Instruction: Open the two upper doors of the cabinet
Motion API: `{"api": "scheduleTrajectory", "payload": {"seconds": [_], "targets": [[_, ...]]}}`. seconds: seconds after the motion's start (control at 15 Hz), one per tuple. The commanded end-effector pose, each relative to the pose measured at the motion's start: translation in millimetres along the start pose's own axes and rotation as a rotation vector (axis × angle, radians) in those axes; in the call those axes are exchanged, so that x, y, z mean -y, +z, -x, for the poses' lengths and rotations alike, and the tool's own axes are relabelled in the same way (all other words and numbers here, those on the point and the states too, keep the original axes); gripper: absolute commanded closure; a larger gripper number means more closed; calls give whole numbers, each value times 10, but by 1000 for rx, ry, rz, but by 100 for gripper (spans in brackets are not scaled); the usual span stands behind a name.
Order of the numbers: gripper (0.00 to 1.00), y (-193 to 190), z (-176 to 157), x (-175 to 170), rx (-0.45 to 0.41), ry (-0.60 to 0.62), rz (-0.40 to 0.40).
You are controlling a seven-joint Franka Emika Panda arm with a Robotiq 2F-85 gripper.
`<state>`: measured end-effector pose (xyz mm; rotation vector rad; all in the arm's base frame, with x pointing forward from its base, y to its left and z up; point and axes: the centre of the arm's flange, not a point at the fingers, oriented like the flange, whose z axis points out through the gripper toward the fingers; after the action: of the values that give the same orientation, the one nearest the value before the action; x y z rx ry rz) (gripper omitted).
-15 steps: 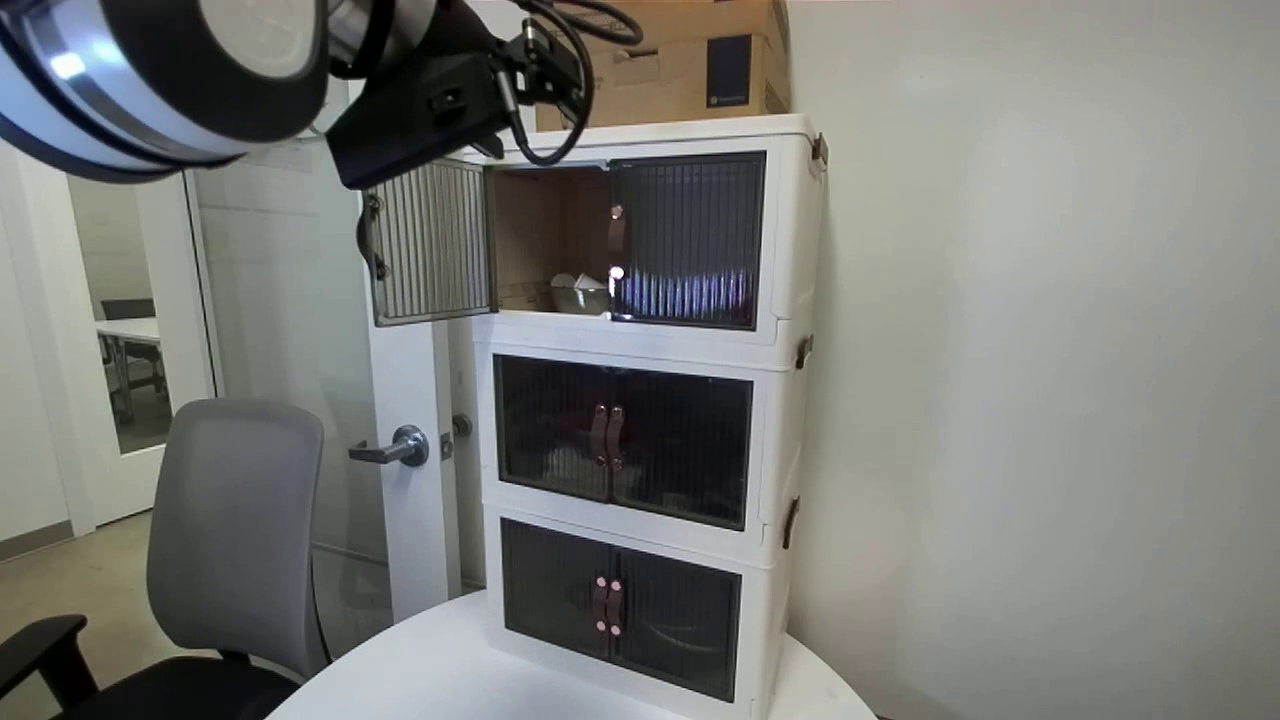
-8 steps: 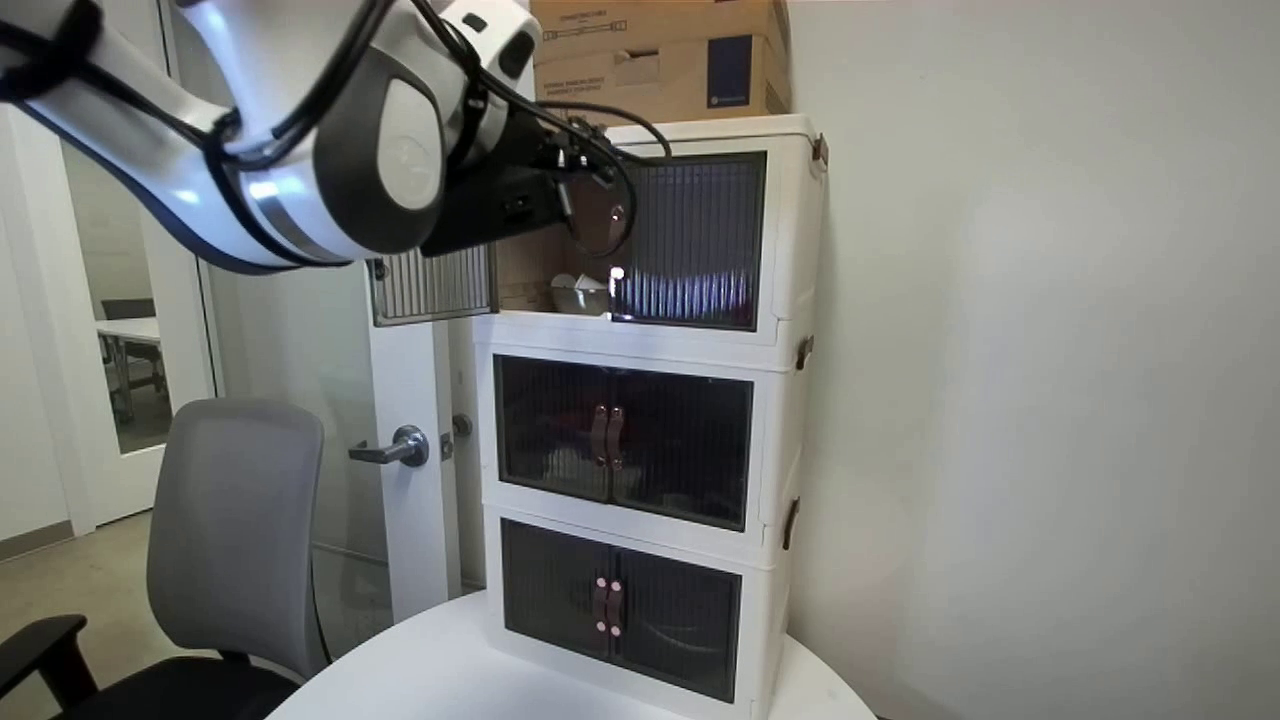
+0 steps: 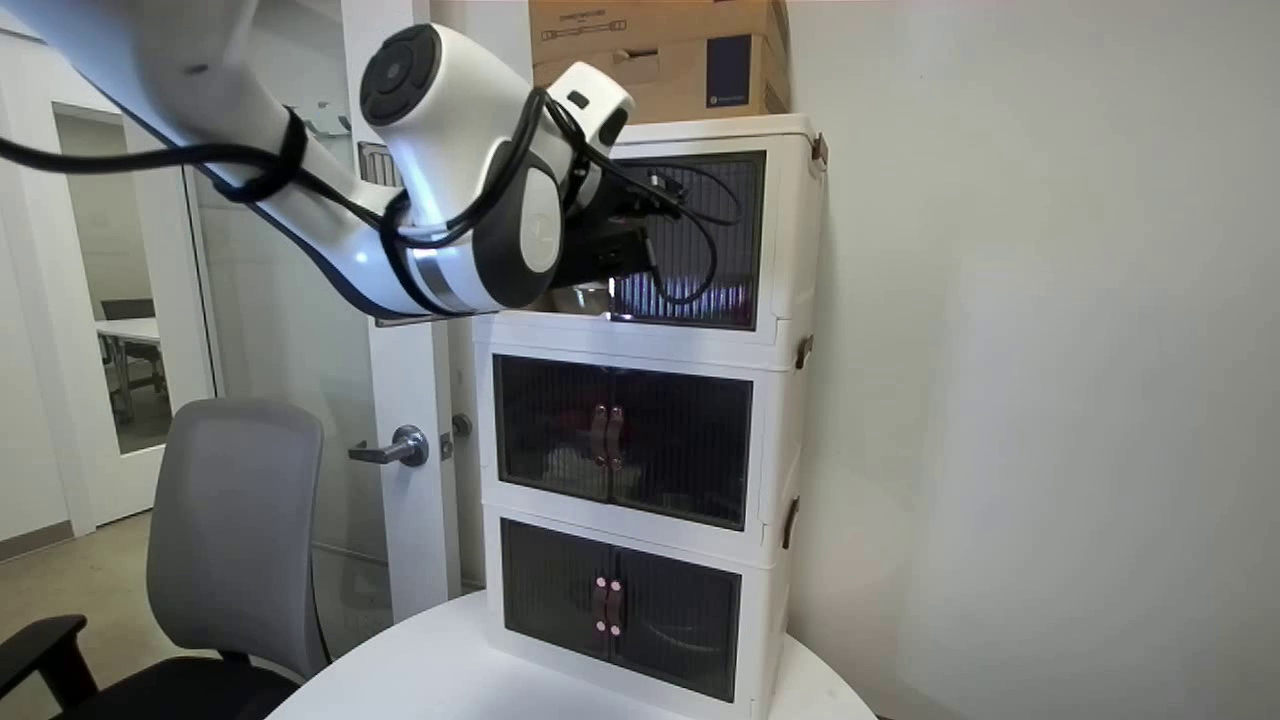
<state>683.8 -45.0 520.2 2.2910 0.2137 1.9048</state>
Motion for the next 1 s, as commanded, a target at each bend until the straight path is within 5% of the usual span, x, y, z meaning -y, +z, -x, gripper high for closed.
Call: {"api": "scheduleTrajectory", "payload": {"seconds": [0.0,0.73,0.93], "targets": [[0,332,-72,-33,-38,12,-8],[1,253,27,258,-30,27,-62],[21,233,66,356,-25,28,-82]]}}
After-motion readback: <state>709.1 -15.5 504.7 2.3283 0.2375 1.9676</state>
